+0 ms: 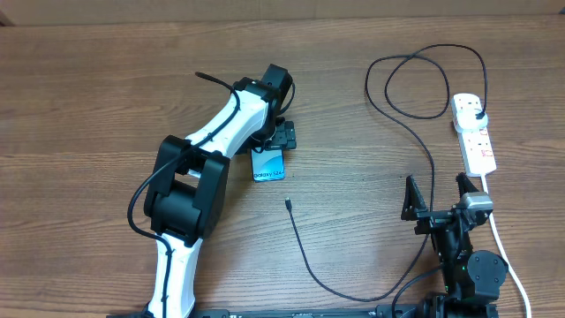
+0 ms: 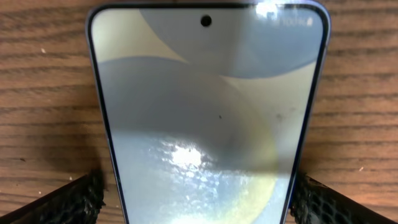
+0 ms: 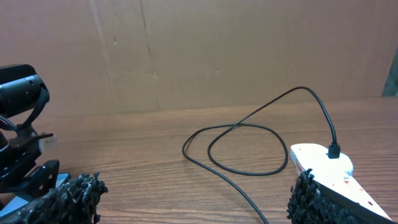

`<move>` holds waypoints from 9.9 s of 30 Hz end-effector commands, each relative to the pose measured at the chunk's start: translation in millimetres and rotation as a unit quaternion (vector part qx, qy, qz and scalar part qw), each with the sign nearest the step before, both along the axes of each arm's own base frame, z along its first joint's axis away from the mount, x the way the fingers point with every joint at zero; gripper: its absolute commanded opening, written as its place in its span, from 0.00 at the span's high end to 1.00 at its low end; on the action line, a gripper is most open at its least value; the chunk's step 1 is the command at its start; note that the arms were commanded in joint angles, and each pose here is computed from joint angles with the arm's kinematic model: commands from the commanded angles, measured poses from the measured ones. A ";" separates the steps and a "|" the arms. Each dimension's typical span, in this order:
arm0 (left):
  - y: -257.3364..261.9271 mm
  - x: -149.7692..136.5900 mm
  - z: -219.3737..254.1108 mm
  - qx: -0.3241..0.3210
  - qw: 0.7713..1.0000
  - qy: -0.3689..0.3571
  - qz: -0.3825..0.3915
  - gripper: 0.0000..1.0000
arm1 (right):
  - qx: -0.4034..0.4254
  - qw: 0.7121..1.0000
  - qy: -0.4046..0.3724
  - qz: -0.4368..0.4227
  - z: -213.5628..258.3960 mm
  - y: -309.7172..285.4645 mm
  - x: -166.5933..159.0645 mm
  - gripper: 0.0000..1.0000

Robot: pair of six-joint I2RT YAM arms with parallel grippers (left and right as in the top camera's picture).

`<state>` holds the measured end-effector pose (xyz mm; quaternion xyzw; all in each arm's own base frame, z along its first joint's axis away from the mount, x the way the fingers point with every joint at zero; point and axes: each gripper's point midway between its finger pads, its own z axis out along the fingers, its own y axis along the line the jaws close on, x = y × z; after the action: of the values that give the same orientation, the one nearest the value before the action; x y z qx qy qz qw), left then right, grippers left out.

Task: Plug charger to phone and switch on socket

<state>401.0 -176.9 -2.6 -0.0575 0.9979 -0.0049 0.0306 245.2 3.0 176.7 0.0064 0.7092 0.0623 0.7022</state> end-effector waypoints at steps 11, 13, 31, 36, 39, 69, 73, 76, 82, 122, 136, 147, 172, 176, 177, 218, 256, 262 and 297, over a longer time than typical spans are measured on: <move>0.5 -24.6 -50.6 -0.023 0.997 0.068 0.024 0.00 | 0.001 1.000 -0.002 -0.003 -1.8 -1.2 0.1 0.00; -0.4 -22.3 -50.7 -0.026 0.997 0.064 0.024 0.00 | 0.001 1.000 -0.002 -0.003 -1.8 -1.2 0.1 0.00; 5.7 -29.1 -59.6 -0.023 0.997 0.071 0.026 0.00 | 0.013 0.994 -0.019 0.106 8.5 35.6 -7.1 0.00; 8.5 -35.8 -62.7 -0.018 0.996 0.081 0.026 0.00 | 0.047 0.994 -0.003 0.099 26.8 34.2 -13.1 0.00; 8.0 -35.2 -62.9 -0.019 0.996 0.079 0.027 0.00 | 0.040 0.995 -0.035 0.086 73.3 31.1 -24.3 0.00; 8.7 -47.5 -69.0 -0.021 0.992 0.099 0.077 0.03 | 0.194 0.910 0.303 0.207 141.5 75.3 -0.2 0.12; 4.8 -44.6 -69.3 -0.027 0.992 0.092 0.076 0.04 | 0.221 0.884 0.364 0.195 107.2 73.6 12.1 0.12; 2.5 -45.3 -69.4 -0.027 0.993 0.091 0.073 0.05 | 0.241 0.855 0.419 0.185 71.9 73.4 20.0 0.12; -9.9 -46.5 -69.3 -0.039 0.995 0.087 0.038 0.09 | 0.250 0.802 0.505 0.197 7.1 91.7 27.7 0.13; -67.2 -97.1 -41.6 -0.233 0.947 0.189 -0.114 0.25 | 0.213 0.703 0.633 0.243 -150.8 220.9 51.0 0.00; -89.4 -104.6 -24.3 -0.310 0.921 0.211 -0.106 0.24 | 0.229 0.721 0.613 0.228 -156.7 223.9 69.6 0.19; -89.9 -103.1 -24.8 -0.310 0.922 0.207 -0.108 0.20 | 0.226 0.736 0.596 0.229 -154.2 224.5 78.9 0.51; -80.3 -97.9 -33.9 -0.274 0.936 0.194 -0.108 0.00 | 0.220 0.719 0.622 0.217 -161.5 219.0 65.7 0.84; -81.1 -96.8 -34.0 -0.276 0.936 0.191 -0.110 0.00 | 0.220 0.721 0.620 0.218 -160.9 219.5 66.8 0.92; -81.1 -96.6 -33.6 -0.277 0.935 0.191 -0.110 0.00 | 0.220 0.721 0.620 0.218 -160.7 219.5 67.0 0.96; -97.2 -45.3 224.1 -0.694 0.654 -0.074 -0.293 0.55 | 0.347 0.642 0.463 0.502 -36.9 234.0 93.0 0.96; -88.8 -8.5 267.1 -0.692 0.661 -0.081 -0.278 0.59 | 0.366 0.704 0.363 0.488 8.8 253.9 133.8 0.96; -84.4 -8.4 282.9 -0.688 0.656 -0.102 -0.292 0.59 | 0.368 0.705 0.360 0.488 10.1 241.5 137.6 0.96; -85.0 -11.9 291.6 -0.686 0.652 -0.112 -0.303 0.61 | 0.389 0.724 0.334 0.461 18.5 218.2 157.3 0.96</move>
<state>405.8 -273.6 235.3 0.2012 0.6972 -0.6844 0.0711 377.9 242.3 198.3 -0.0898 0.7184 0.6567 0.2113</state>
